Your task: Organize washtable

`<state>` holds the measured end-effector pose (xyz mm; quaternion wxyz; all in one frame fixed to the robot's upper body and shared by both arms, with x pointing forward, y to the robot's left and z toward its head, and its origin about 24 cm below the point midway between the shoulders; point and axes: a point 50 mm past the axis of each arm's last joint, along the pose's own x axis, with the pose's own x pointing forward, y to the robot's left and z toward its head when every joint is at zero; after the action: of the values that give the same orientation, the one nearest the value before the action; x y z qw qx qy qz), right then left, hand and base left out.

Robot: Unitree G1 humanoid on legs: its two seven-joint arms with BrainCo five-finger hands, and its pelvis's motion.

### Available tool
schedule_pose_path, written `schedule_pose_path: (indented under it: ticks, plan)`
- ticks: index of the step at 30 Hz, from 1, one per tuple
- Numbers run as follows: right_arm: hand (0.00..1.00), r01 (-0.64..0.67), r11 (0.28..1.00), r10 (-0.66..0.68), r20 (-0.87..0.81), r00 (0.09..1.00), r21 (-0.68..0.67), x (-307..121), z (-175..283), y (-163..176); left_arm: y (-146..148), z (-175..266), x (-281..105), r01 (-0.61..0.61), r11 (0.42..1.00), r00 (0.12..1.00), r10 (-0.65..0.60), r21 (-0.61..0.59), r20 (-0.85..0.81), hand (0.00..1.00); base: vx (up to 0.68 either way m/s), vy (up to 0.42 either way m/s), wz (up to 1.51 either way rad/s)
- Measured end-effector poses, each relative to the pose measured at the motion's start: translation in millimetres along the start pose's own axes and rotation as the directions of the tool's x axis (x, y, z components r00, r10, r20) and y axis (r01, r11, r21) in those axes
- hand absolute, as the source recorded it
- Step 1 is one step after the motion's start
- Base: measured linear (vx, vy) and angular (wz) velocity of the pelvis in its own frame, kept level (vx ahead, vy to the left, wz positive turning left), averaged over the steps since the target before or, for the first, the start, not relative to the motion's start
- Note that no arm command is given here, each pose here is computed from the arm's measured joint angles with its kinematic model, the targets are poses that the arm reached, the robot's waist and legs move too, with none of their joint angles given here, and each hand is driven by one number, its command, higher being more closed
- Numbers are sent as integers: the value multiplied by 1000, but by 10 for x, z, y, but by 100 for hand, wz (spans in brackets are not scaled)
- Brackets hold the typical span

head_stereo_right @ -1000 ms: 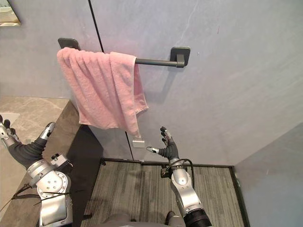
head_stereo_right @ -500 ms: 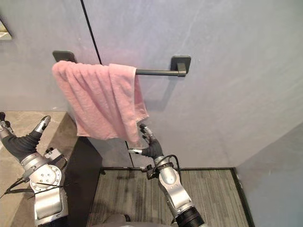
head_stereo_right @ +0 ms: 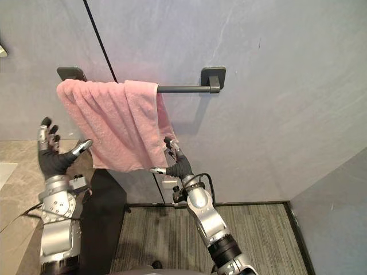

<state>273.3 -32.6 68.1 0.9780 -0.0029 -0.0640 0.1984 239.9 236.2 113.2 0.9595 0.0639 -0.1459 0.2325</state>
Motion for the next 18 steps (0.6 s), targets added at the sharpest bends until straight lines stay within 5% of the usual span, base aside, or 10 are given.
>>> schedule_pose_path:
  ticks: [8, 18]
  plan:
    - [0, 1, 999, 6, 144, 990, -50, 292, 415, 3, -178, 413, 512, 31, 998, 987, -23, -49, 162, 0, -111, -17, 6]
    - [0, 38, 993, 0, 316, 949, -116, 394, 879, -15, -125, 780, 744, -79, 987, 957, 115, -141, 267, 0, -30, 0, -3]
